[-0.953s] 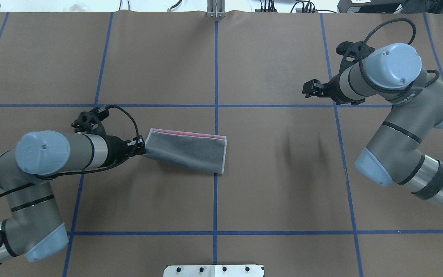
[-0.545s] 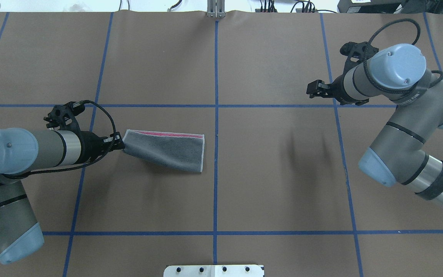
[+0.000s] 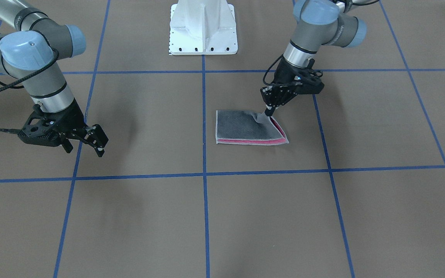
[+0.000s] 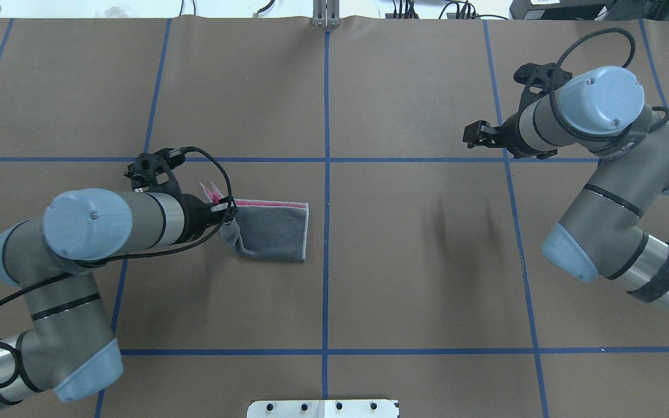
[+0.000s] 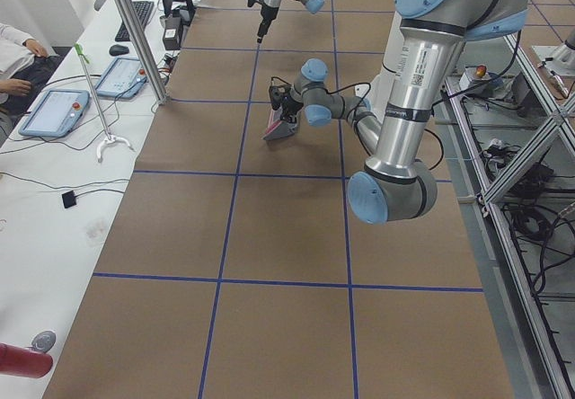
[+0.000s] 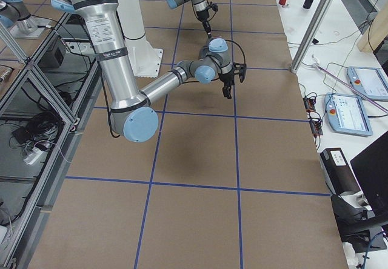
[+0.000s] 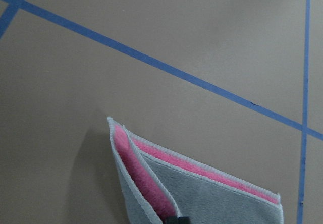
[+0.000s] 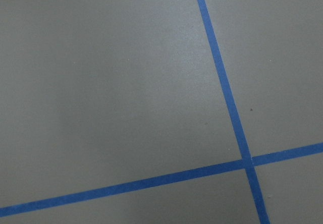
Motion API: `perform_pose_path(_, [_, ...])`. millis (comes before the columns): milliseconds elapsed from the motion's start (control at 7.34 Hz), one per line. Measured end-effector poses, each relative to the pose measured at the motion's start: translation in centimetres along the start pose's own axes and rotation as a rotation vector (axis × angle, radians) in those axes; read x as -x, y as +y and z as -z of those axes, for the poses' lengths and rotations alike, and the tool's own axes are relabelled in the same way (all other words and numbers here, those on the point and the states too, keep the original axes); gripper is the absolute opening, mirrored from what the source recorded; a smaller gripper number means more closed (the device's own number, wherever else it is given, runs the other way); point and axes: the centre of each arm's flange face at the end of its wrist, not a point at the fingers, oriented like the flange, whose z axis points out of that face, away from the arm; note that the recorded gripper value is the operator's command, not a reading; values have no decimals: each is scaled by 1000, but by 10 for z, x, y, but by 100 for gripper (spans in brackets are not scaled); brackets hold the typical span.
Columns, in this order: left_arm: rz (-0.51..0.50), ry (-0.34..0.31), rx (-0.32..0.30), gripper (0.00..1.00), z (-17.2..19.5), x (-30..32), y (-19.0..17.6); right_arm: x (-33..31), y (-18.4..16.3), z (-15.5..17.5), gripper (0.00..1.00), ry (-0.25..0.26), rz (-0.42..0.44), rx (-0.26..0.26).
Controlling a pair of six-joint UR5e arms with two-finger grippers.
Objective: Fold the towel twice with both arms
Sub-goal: 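Drag the towel end with the left gripper and fold it over the other half, then press the folded towel down and open the left gripper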
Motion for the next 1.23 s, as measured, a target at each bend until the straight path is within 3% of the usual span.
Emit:
perform_pose_path(545, [-26, 26, 14, 0, -13, -62, 33, -1, 0, 0, 100, 1, -1, -1])
perform_pose_path(1226, [-31, 38, 11, 0, -42, -121, 43, -1, 0, 0, 100, 1, -3, -3])
